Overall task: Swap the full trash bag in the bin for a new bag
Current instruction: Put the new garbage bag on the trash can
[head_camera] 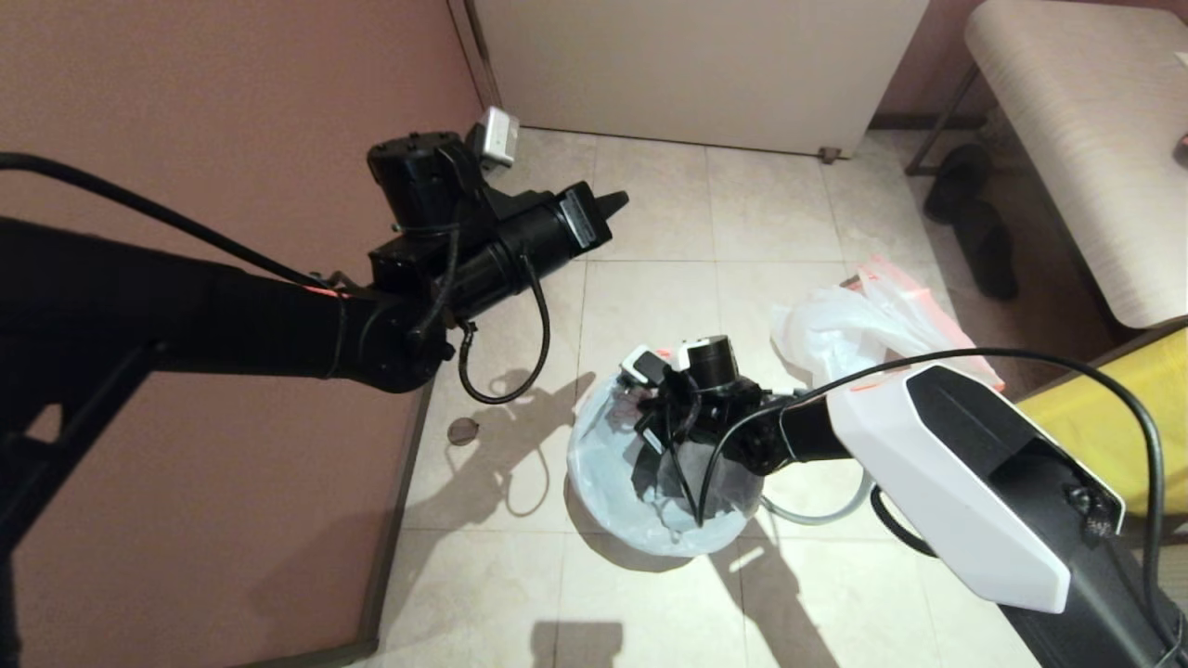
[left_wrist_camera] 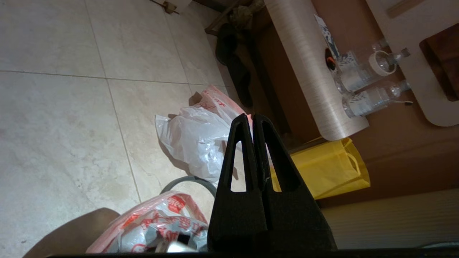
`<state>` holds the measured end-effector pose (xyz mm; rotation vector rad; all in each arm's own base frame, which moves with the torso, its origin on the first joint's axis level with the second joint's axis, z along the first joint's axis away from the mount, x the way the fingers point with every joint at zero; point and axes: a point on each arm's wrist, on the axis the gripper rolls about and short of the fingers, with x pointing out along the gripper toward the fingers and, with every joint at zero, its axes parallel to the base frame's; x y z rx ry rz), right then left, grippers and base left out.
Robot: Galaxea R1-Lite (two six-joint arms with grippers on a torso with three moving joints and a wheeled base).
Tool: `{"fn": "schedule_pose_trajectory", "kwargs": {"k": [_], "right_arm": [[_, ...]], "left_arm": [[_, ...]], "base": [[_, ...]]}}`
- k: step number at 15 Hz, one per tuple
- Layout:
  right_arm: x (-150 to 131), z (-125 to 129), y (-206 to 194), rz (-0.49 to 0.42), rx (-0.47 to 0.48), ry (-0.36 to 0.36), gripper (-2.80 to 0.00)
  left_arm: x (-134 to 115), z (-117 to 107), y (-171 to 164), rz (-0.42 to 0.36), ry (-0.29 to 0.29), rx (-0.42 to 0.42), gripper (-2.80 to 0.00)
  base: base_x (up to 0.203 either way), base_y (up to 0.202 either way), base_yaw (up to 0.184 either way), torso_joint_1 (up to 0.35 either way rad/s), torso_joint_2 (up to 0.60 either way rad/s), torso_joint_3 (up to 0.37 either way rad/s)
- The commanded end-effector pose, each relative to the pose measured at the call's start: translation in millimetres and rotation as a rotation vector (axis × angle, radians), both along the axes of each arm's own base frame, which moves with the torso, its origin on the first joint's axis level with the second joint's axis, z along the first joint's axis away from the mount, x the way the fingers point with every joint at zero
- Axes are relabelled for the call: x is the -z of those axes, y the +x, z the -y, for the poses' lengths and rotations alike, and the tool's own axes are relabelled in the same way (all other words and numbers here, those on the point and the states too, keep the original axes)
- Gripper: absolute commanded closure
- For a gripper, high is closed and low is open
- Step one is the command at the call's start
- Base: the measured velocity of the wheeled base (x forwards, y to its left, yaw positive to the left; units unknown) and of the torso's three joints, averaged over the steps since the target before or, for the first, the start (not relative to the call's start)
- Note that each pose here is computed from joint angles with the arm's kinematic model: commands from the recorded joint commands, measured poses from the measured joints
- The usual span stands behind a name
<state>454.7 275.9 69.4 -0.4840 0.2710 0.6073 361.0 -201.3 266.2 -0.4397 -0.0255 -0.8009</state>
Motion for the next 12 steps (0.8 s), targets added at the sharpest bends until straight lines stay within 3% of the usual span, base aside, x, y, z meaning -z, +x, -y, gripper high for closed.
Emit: {"fn": "schedule_pose_trajectory", "kwargs": {"k": [1, 3, 4, 6, 10, 12], "right_arm": [[-62, 13, -7, 0.017, 0.160, 0.254, 0.00], [-111, 49, -12, 0.068, 0.403, 0.464, 0.00], [-114, 67, -13, 0.075, 0.499, 0.480, 0.00], [-96, 106, -26, 0.023, 0.665, 0.417, 0.00], [-87, 153, -61, -0.045, 0.788, 0.360, 0.00], [-38, 153, -52, -0.145, 0.828, 0.291, 0.00]], "left_arm": [[-38, -5, -41, -0.012, 0.010, 0.043, 0.00], [-41, 8, -57, -0.073, 0.051, 0.092, 0.00], [-41, 11, -59, -0.075, 0.053, 0.104, 0.00], [-41, 15, -63, -0.077, 0.056, 0.118, 0.00], [-41, 15, -64, -0.076, 0.056, 0.120, 0.00], [-41, 14, -63, -0.074, 0.056, 0.115, 0.00]], "base": [[0.000, 0.000, 0.000, 0.000, 0.00, 0.000], [0.000, 0.000, 0.000, 0.000, 0.00, 0.000], [0.000, 0.000, 0.000, 0.000, 0.00, 0.000], [0.000, 0.000, 0.000, 0.000, 0.00, 0.000], [0.000, 0.000, 0.000, 0.000, 0.00, 0.000], [0.000, 0.000, 0.000, 0.000, 0.00, 0.000]]}}
